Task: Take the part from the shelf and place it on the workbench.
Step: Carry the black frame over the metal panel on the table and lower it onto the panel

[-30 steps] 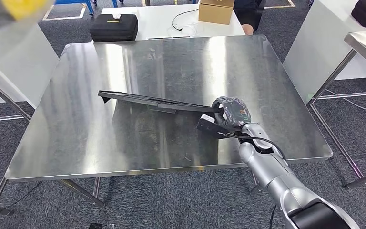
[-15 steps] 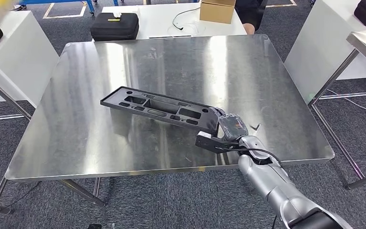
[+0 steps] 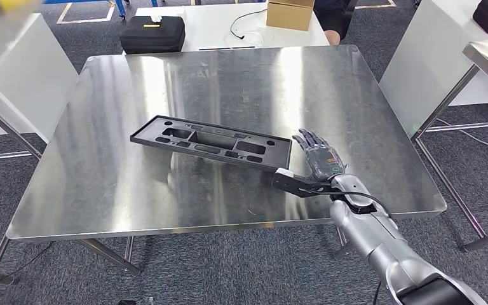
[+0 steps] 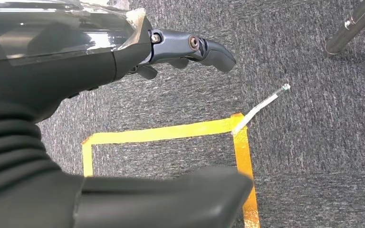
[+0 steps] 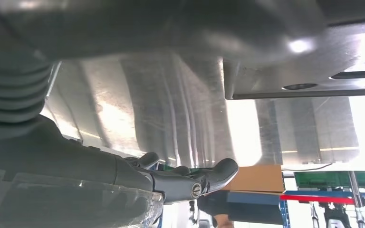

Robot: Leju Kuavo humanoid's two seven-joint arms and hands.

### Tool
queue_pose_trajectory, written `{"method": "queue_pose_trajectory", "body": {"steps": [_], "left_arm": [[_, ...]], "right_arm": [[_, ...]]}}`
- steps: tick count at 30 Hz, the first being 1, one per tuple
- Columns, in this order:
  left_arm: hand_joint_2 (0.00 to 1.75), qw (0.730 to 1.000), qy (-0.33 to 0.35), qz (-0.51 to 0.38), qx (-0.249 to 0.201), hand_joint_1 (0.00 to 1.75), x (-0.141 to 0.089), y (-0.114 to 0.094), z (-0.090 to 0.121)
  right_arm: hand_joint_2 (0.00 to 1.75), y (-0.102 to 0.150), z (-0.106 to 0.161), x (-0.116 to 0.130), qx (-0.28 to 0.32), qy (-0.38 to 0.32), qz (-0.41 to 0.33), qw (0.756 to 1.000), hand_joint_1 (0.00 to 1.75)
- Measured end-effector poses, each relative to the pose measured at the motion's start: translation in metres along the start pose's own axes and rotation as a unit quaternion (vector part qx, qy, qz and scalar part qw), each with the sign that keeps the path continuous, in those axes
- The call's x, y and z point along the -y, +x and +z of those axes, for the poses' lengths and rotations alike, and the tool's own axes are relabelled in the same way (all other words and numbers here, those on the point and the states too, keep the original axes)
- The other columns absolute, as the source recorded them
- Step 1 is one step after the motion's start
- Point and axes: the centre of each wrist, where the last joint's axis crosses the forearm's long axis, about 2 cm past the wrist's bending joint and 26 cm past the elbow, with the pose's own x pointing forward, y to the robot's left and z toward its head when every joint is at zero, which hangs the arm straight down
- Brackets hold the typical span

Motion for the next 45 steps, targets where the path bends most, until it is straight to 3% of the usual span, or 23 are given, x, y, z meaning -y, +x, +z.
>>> {"method": "queue_pose_trajectory", "body": {"steps": [5, 9, 13, 17, 21, 26, 31, 41, 43, 45], "left_arm": [[0.00, 1.000, -0.003, -0.002, -0.002, 0.00, 0.000, -0.001, 0.000], [0.00, 1.000, -0.003, -0.003, -0.003, 0.00, -0.001, -0.004, 0.001], [0.00, 1.000, 0.000, 0.001, -0.002, 0.00, -0.002, -0.008, 0.002], [0.00, 1.000, 0.005, 0.014, 0.001, 0.00, -0.003, -0.013, 0.004], [0.00, 0.999, 0.018, 0.034, -0.007, 0.00, -0.004, -0.024, 0.007], [0.00, 0.998, 0.034, 0.052, -0.019, 0.00, -0.005, -0.036, 0.012], [0.00, 0.997, 0.039, 0.057, -0.021, 0.00, -0.006, -0.041, 0.013], [0.00, 0.997, 0.045, 0.063, -0.021, 0.00, -0.007, -0.043, 0.014], [0.00, 0.997, 0.049, 0.062, -0.019, 0.00, -0.007, -0.044, 0.014], [0.00, 0.996, 0.054, 0.063, -0.016, 0.00, -0.007, -0.046, 0.015]], "right_arm": [[0.00, -0.021, 0.001, 0.018, -0.026, -0.031, 0.012, 0.999, 0.00], [0.00, -0.056, 0.003, 0.062, -0.053, -0.115, 0.016, 0.992, 0.00], [0.00, -0.095, 0.013, 0.114, -0.078, -0.236, 0.004, 0.969, 0.00], [0.00, -0.135, 0.042, 0.146, -0.109, -0.325, -0.017, 0.939, 0.00], [0.00, -0.181, 0.085, 0.159, -0.164, -0.388, -0.053, 0.905, 0.00], [0.00, -0.230, 0.143, 0.144, -0.241, -0.402, -0.066, 0.881, 0.00], [0.00, -0.255, 0.184, 0.115, -0.305, -0.384, -0.078, 0.868, 0.00], [0.00, -0.268, 0.215, 0.083, -0.370, -0.353, -0.101, 0.854, 0.00], [0.00, -0.269, 0.227, 0.061, -0.411, -0.329, -0.149, 0.837, 0.00], [0.00, -0.264, 0.251, 0.017, -0.441, -0.315, -0.242, 0.805, 0.00]]}}
